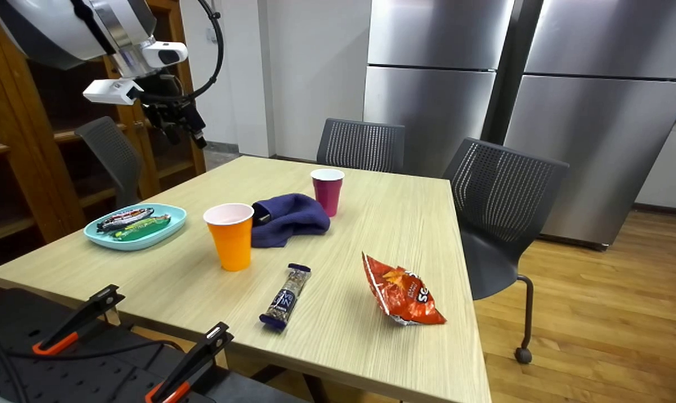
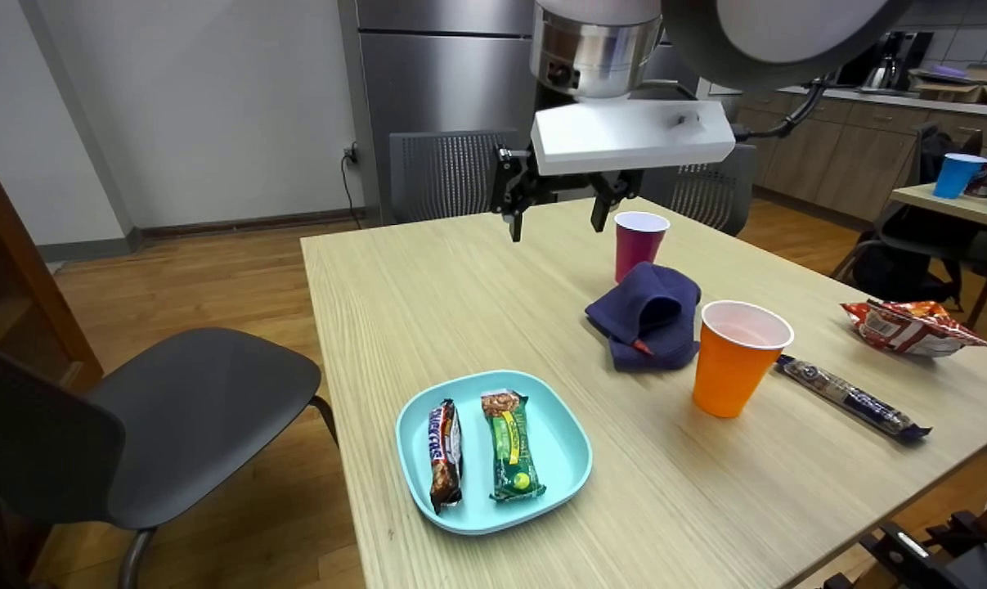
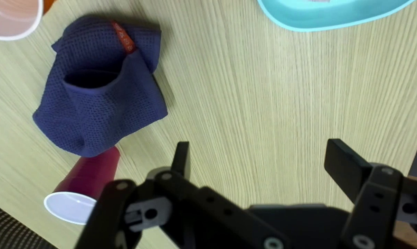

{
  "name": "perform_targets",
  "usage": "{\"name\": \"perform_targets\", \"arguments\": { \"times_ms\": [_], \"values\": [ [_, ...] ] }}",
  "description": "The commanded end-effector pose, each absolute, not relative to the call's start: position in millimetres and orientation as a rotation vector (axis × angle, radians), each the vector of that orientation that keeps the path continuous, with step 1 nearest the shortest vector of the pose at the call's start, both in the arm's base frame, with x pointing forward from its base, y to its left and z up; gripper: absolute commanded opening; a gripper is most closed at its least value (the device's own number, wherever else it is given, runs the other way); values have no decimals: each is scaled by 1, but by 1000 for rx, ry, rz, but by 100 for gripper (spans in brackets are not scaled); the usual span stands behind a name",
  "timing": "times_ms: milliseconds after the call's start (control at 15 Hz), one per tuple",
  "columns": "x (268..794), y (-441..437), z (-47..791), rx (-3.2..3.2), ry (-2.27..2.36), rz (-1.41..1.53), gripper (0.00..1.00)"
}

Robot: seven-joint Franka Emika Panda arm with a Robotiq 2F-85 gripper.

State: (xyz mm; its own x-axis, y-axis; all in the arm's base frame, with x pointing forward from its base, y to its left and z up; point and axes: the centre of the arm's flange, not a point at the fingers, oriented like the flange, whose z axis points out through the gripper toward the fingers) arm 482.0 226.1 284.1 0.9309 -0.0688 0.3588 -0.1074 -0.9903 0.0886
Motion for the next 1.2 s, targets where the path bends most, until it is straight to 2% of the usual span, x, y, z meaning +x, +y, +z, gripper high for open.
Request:
{"name": "perform_targets", "arguments": {
  "times_ms": [0,667,1133],
  "values": [
    [481,227,283,2982,-133,546,100],
    [468,199,314,2943,-98,564,100],
    [466,106,351,3010,8,460,100]
  ]
}}
